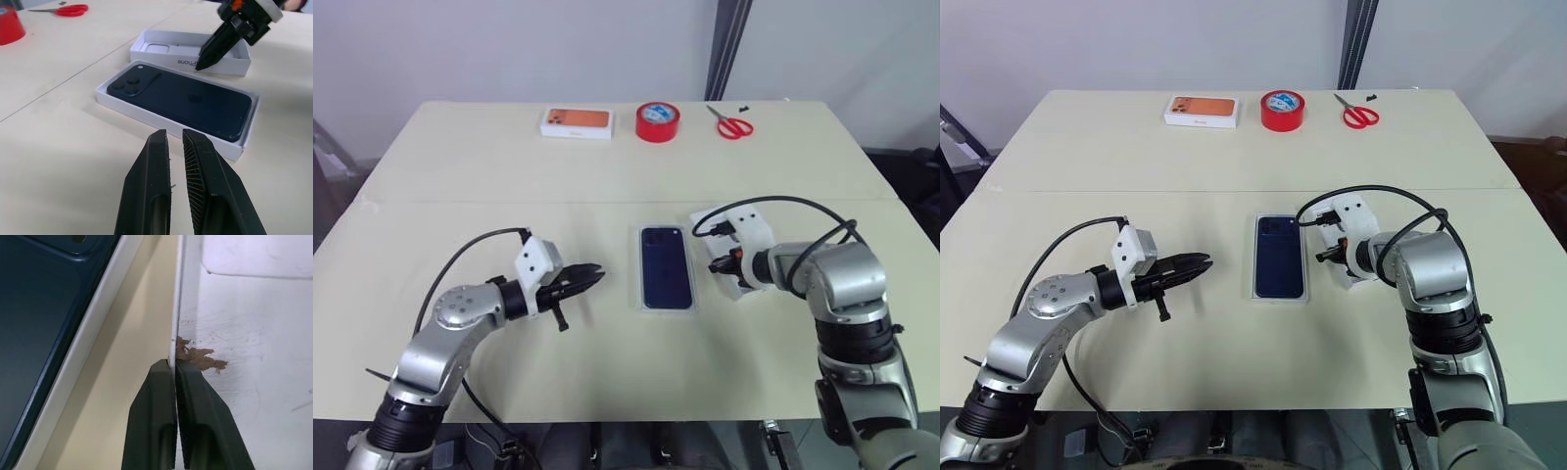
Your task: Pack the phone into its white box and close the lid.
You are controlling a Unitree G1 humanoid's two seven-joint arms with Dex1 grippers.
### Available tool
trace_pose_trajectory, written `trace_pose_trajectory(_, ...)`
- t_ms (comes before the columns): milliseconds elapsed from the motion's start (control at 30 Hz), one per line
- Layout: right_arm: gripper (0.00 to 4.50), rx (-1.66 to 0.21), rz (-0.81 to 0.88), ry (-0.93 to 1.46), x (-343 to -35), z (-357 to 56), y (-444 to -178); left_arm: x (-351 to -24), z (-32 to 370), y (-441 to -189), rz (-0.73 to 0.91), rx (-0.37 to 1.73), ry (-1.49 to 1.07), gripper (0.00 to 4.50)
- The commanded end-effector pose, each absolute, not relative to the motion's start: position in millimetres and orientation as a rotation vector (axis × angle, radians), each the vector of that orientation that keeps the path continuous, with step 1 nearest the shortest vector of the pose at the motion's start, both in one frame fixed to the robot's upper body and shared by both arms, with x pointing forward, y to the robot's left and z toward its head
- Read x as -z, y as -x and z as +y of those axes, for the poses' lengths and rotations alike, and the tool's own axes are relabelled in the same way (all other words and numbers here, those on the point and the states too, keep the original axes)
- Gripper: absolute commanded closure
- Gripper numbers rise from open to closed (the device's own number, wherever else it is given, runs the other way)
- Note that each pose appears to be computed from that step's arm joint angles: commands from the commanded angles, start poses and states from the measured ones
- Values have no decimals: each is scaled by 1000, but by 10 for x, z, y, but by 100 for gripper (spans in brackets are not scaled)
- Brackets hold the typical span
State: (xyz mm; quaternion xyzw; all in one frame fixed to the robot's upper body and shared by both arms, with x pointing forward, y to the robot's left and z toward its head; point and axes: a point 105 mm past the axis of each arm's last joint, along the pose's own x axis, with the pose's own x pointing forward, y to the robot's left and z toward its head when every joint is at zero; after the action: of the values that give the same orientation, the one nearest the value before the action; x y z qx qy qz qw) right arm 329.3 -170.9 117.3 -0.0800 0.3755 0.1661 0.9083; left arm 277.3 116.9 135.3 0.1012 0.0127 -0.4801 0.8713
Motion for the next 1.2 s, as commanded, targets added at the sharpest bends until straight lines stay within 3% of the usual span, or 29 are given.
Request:
trace_pose_trajectory(33,449,-334,663,93,-1468,-1694,-3394,-1543,1257,-2806,-64,924,-204,394)
trace_pose_trajectory(167,449,-350,544,-60,-1810,-1680,-3522,-1642,1467,-2944,-104,782,-164,394)
trace_pose_trajectory(300,449,-645,418,-319,-2157,-1243,-3497,-1736,1740,-3122,-129,615,-132,394)
trace_pose_trajectory(433,449,-882,404,-500,-2241,-753,-3341,-1756,1815,-3189,-134,572,-153,394)
trace_pose_trajectory(567,449,-1038,504,-766,-2124,-166,-3092,-1764,1821,-3258,-134,553,-173,394)
trace_pose_trajectory(700,449,-967,668,-1008,-2063,51,-2853,-1745,1777,-3267,-128,561,-183,394)
trace_pose_trajectory(1000,449,-697,760,-1050,-1795,-82,-2886,-1634,1511,-3264,-97,641,-166,394)
trace_pose_trajectory(1200,158,-670,690,-989,-1866,-254,-2941,-1481,1131,-3273,-57,749,-160,394)
